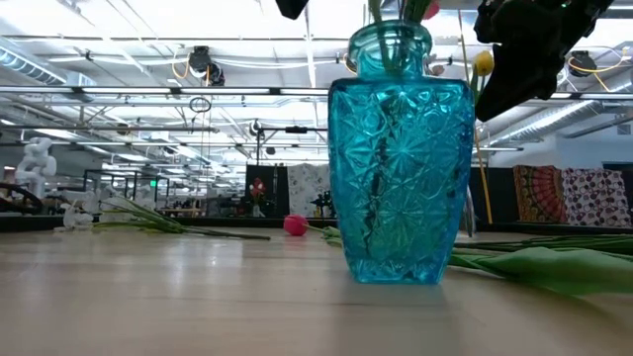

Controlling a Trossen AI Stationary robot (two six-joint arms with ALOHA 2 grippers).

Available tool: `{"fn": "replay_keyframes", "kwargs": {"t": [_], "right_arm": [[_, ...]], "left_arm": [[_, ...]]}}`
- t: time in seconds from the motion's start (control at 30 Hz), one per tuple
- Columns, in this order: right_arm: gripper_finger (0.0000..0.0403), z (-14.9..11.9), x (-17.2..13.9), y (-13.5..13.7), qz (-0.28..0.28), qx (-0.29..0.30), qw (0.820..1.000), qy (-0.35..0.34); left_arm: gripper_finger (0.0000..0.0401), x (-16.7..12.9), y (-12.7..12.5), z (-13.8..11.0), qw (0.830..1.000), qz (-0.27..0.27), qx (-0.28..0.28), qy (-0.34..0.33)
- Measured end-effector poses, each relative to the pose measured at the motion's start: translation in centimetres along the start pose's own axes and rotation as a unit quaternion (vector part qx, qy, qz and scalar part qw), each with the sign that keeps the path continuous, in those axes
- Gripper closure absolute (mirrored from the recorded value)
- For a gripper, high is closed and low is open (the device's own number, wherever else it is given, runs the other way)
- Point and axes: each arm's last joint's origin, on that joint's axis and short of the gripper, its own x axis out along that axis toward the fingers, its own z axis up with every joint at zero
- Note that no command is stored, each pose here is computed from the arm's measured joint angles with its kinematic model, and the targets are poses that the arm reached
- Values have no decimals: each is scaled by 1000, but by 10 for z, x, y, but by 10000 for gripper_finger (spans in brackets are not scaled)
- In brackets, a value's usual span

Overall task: Sort flowers into vase by color
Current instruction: Put the right red flower into the blue vase, then put the yellow flower into the transparent vase

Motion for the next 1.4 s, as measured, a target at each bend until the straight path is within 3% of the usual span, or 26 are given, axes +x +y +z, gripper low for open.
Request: {"fn": "replay_keyframes", "kwargs": {"t": [0.17, 0.7, 1.07, 1.27, 1.4], "right_arm": [[287, 0, 1, 0, -9, -1, 1000, -6], [287, -2, 11, 5, -22, -14, 1000, 13], [287, -3, 10, 5, -21, -14, 1000, 15], [287, -3, 10, 4, -23, -16, 999, 17], [287, -4, 10, 4, -18, -18, 999, 27]], "left_arm": [[378, 0, 3, 0, 999, 38, 10, -3], [374, 1, 4, 0, 999, 43, 11, -2], [269, 18, 6, -16, 998, 47, 13, 26], [258, 11, 9, -19, 996, 54, 29, 64], [257, 0, 19, -28, 985, 103, 13, 136]]}}
